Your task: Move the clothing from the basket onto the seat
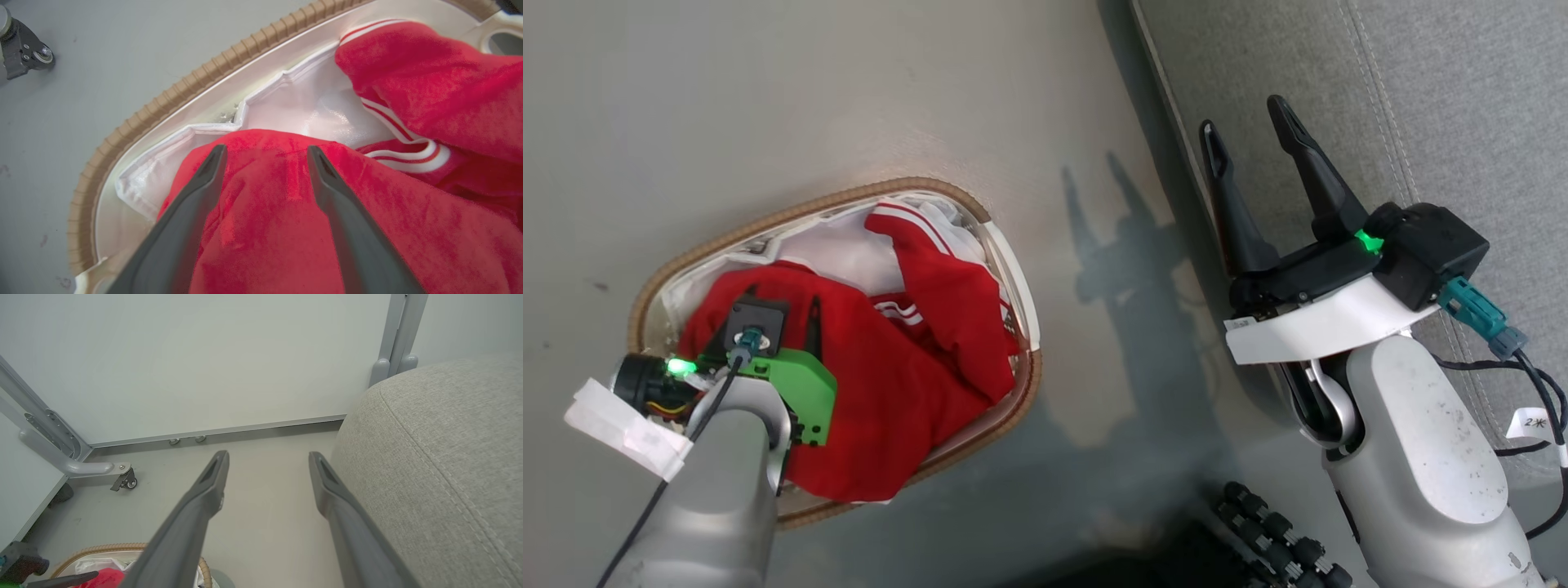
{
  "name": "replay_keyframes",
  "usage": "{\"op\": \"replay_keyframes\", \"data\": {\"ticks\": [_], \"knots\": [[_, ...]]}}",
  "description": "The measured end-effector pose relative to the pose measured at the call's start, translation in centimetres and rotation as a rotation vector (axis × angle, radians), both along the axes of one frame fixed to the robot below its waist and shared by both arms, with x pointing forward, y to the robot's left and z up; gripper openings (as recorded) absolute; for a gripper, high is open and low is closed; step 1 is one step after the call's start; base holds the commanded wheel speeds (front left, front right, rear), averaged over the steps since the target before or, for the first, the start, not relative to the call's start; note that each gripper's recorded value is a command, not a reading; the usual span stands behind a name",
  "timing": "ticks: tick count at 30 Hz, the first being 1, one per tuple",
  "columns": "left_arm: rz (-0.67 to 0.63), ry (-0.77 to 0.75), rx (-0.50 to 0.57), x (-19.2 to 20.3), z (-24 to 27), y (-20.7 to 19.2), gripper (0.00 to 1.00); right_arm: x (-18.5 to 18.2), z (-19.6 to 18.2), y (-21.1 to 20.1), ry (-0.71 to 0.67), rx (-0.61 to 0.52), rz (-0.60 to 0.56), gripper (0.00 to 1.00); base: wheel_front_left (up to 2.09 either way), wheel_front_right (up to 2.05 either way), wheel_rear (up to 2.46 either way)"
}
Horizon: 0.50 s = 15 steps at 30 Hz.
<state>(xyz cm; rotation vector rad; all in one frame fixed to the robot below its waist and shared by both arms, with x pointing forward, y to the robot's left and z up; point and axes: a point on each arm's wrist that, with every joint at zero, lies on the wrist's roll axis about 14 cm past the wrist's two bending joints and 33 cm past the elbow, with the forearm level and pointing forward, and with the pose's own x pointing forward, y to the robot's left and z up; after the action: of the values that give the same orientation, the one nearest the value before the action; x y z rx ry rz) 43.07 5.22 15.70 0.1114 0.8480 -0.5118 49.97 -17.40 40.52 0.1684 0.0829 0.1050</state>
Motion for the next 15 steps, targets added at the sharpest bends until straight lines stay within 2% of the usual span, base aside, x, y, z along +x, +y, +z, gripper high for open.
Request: {"op": "replay_keyframes", "data": {"ticks": [8,15], "knots": [[-0.067,0.066,0.072,0.1,-3.5,0.0,1.00,-0.2,-2.5,-0.7,0.058,-0.003,-0.016,1.00,0.00,0.00,0.00],[-0.103,0.202,0.143,-1.5,-5.7,0.3,1.00,-0.4,-3.6,-0.8,0.086,0.000,-0.017,1.00,0.00,0.00,0.00]]}}
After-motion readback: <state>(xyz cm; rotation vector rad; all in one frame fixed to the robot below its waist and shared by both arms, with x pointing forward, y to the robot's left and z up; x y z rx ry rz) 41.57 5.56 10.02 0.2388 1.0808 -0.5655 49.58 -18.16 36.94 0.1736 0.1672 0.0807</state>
